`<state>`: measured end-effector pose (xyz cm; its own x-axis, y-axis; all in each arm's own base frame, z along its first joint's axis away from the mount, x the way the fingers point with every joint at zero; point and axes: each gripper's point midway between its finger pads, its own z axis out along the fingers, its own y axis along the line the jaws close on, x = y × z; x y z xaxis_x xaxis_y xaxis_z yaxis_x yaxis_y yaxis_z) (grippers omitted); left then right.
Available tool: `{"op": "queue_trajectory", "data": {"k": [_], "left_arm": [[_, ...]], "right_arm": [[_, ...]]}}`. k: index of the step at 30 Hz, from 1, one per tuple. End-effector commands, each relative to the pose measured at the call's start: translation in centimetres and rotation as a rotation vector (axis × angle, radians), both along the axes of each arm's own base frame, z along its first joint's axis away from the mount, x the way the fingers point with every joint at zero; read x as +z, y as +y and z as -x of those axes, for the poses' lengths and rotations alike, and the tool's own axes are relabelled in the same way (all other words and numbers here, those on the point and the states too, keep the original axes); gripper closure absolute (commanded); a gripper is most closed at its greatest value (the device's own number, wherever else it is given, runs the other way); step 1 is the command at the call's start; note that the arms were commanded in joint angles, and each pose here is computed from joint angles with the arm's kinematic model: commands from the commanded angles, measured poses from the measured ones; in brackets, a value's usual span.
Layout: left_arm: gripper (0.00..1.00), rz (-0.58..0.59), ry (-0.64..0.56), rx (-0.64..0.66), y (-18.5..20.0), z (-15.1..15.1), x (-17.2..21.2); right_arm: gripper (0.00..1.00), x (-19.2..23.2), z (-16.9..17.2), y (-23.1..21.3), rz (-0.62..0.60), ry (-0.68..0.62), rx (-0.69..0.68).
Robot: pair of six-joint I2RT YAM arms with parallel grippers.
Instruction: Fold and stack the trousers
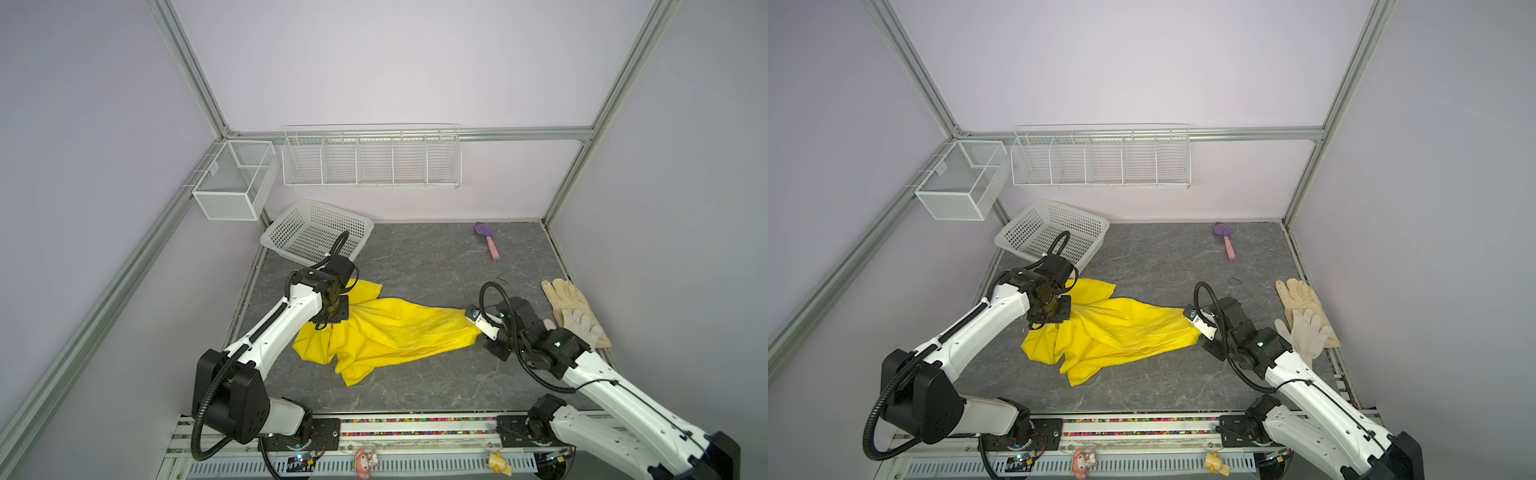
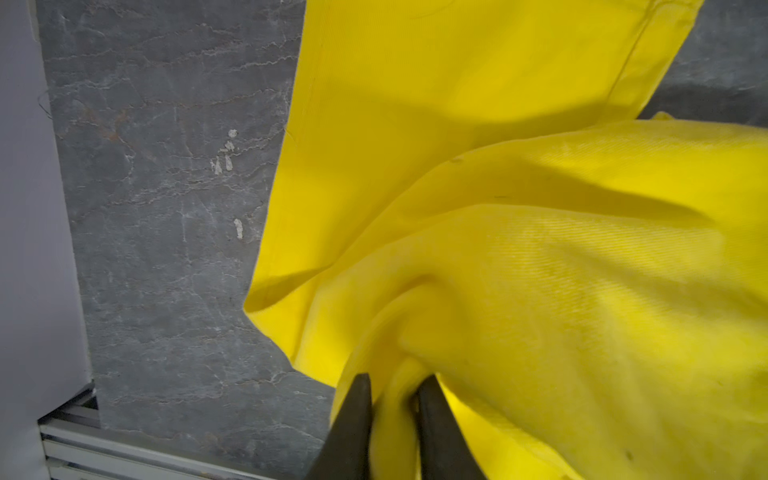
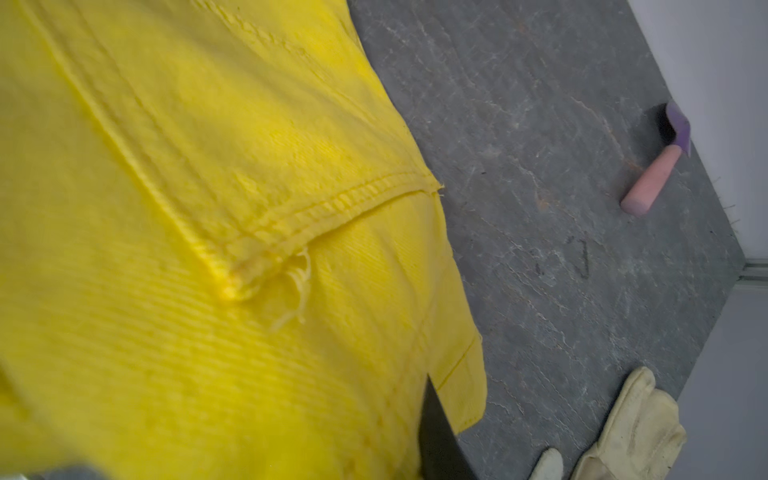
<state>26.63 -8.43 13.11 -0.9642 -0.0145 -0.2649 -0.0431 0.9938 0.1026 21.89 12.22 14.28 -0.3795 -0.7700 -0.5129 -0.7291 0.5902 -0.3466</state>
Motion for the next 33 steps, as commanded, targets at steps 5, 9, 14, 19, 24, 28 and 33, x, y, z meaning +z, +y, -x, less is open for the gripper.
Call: {"op": "queue_trajectory", "data": {"k": [5, 9, 14, 19, 24, 28, 33], "left_arm": [[1.00, -0.031, -0.023, -0.010, 1.1, 0.6, 2.3], [1.00, -0.067, -0.058, 0.010, 2.1, 0.7, 4.1], [1.00, -0.101, -0.133, 0.016, 3.5, 1.3, 8.8], [1.00, 0.025, -0.297, -0.042, 2.3, 1.3, 13.8], [1.00, 0.067, -0.323, -0.067, 1.2, 0.4, 14.8], [1.00, 0.077, -0.286, -0.083, 0.1, -0.8, 13.3], [1.00, 0.083, -0.289, -0.086, -0.4, -1.8, 12.7]], "right_arm": [[0.90, 4.2, -0.3, -0.4, -0.084, -0.038, 0.006], [0.83, 3.8, 0.7, 0.6, -0.110, 0.023, 0.082], [0.82, 1.2, 3.4, 2.5, -0.158, 0.190, 0.210], [0.81, -2.0, 6.9, 4.7, -0.155, 0.345, 0.354], [0.64, -4.5, 5.6, 5.2, -0.099, 0.341, 0.316], [0.63, -5.6, 3.2, 5.7, -0.077, 0.328, 0.247], [0.63, -5.7, 1.8, 7.3, -0.143, 0.314, 0.229]]}}
